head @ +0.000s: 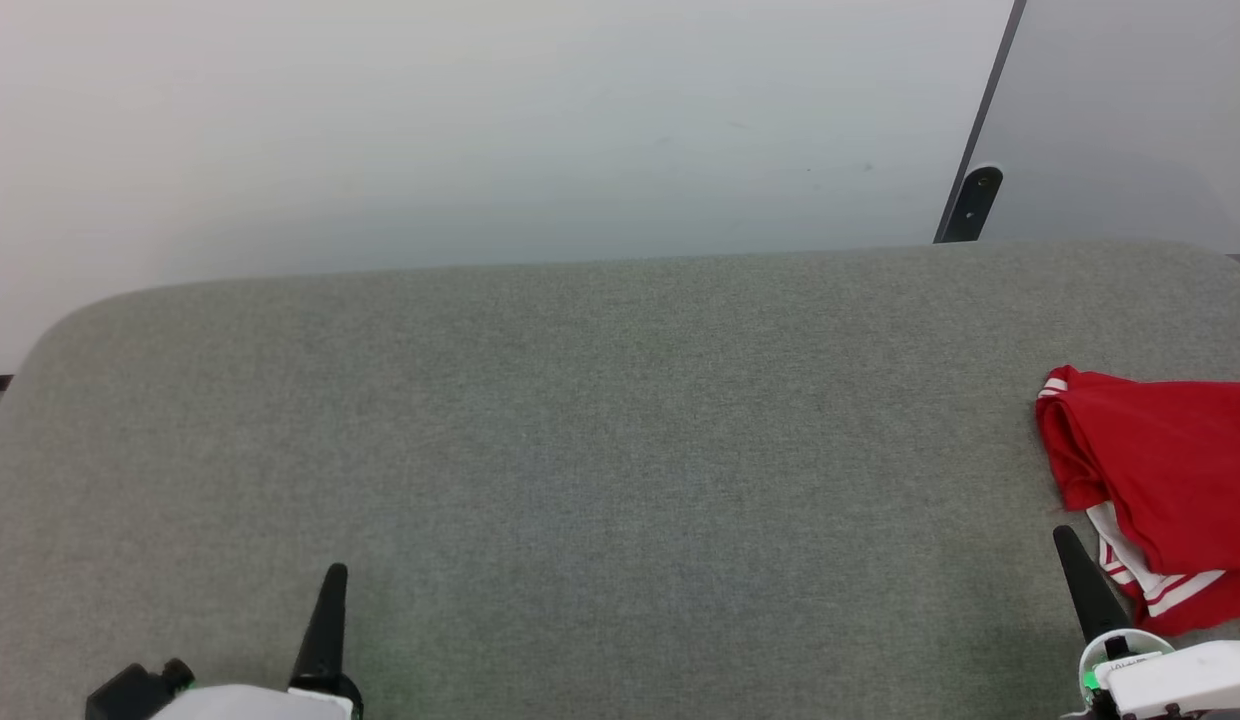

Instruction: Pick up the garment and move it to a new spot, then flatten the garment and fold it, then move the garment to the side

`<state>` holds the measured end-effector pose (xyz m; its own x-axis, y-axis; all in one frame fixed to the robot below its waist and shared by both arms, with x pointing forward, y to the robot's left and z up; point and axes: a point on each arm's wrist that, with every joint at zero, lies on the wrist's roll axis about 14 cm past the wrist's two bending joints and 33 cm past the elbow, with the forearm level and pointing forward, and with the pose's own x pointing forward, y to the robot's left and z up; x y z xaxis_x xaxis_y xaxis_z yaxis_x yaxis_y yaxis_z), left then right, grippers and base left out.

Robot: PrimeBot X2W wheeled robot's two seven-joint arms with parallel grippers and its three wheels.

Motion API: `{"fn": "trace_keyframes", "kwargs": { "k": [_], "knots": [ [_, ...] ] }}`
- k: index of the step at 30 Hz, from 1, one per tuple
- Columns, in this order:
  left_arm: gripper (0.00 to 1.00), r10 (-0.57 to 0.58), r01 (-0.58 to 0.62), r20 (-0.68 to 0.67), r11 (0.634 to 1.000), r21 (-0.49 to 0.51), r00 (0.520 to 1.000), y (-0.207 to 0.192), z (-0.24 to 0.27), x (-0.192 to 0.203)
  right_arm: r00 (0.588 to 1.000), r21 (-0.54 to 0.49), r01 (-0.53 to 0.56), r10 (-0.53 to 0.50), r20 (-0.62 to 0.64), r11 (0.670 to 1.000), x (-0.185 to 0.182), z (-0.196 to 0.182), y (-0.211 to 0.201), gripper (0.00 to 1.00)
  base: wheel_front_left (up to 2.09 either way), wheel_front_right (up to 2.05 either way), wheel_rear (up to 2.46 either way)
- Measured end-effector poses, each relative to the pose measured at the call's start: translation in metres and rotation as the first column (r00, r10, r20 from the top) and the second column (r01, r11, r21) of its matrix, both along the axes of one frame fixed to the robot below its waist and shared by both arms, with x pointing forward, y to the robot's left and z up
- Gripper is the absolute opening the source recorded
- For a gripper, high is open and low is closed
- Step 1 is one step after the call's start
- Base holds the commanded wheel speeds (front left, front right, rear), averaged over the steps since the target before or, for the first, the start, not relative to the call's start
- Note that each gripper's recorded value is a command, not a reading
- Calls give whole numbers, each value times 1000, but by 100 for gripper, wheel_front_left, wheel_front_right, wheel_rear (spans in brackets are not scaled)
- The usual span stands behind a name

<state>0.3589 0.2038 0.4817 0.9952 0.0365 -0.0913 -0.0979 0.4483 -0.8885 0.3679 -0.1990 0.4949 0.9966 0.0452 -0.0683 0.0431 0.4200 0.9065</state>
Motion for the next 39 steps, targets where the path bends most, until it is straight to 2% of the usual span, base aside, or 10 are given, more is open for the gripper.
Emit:
{"fn": "trace_keyframes", "kwargs": {
  "k": [16, 39],
  "knots": [
    [0, 2, 2, 22, 988, -152, 1000, -1, 6, 10, 1000, 139, 19, -22, 15, 990, 6, 3, 0, 0, 0, 0, 0],
    [0, 3, 15, 54, 941, -337, 999, -3, 15, 21, 998, 311, 39, -51, 30, 950, 15, 7, -1, 0, 0, 0, 0]
  ]
}}
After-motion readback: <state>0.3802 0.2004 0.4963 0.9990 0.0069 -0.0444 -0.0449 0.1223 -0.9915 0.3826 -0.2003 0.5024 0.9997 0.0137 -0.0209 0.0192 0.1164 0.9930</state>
